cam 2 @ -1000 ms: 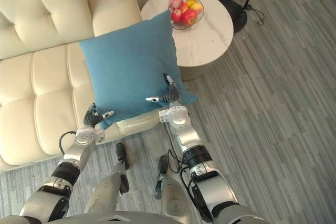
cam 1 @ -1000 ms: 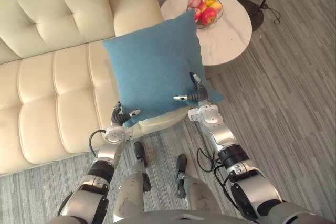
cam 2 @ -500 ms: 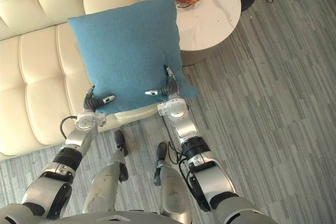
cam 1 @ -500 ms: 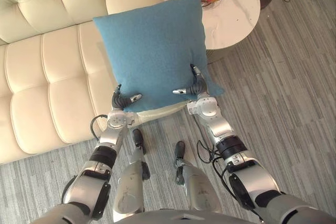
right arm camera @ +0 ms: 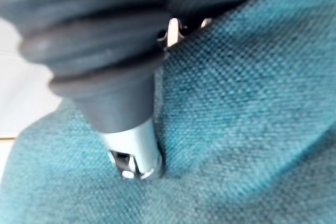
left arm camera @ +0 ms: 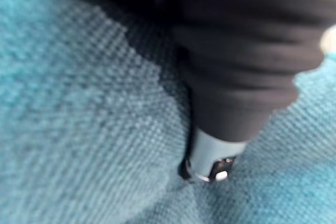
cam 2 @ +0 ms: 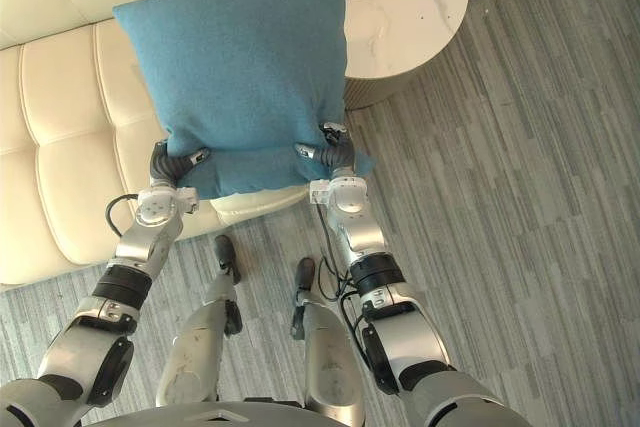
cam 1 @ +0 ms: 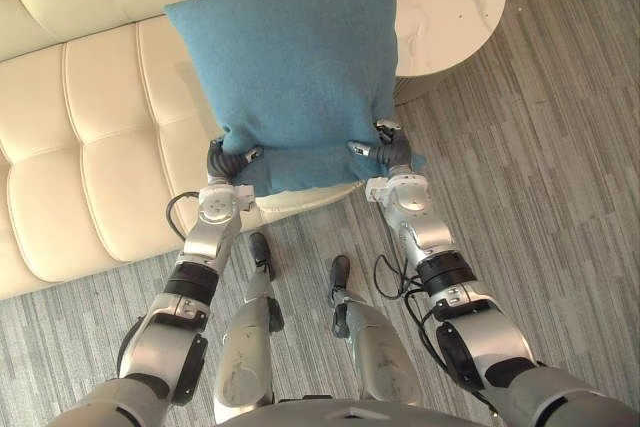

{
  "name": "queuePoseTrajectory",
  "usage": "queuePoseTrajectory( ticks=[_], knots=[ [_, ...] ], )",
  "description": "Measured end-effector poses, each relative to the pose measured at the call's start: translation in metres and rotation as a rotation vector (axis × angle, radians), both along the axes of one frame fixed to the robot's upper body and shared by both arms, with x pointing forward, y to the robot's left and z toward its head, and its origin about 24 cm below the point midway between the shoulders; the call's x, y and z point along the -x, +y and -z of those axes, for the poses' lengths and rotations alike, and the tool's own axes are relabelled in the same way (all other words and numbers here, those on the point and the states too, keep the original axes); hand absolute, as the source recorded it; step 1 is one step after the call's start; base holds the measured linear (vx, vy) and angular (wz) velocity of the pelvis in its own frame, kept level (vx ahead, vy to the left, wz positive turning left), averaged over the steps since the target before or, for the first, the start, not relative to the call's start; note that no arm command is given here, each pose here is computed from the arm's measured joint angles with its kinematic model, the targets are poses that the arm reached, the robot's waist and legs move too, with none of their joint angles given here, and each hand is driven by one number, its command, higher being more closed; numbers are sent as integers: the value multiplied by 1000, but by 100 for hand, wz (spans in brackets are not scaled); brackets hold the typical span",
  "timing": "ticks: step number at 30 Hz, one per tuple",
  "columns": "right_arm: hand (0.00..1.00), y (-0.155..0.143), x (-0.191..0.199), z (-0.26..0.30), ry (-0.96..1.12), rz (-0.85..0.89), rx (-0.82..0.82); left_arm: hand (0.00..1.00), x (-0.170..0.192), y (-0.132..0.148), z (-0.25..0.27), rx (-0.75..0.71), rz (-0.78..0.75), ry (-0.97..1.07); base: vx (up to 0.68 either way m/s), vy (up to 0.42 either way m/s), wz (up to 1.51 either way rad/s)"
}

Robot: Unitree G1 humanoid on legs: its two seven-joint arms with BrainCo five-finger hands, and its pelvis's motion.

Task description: Pick up cushions and gather them together orderly.

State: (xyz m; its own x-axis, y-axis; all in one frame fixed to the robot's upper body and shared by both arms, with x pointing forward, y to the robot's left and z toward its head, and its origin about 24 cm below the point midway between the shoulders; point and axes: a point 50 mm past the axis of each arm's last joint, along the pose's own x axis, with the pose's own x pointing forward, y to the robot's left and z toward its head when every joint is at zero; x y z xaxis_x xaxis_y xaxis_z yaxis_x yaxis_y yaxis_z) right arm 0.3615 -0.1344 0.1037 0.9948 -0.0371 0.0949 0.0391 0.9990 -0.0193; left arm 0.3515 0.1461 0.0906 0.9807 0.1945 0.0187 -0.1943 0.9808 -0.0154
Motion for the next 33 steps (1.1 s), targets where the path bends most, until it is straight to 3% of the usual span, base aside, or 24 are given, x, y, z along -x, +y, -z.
queuePoseTrajectory(
  ticks=[14, 25, 33],
  knots=[
    [100, -8, 17, 15, 16, 17, -151, 100, 12, -16, -4, 20, 82, -48, 12, -12, 6],
    [100, -12, 74, 63, 138, -27, -238, 100, 63, -19, 30, 39, 179, 9, 84, -26, 2],
    [100, -3, 103, 62, 117, -87, -245, 100, 107, -6, 27, 81, 146, -39, 51, -24, 3]
  ],
)
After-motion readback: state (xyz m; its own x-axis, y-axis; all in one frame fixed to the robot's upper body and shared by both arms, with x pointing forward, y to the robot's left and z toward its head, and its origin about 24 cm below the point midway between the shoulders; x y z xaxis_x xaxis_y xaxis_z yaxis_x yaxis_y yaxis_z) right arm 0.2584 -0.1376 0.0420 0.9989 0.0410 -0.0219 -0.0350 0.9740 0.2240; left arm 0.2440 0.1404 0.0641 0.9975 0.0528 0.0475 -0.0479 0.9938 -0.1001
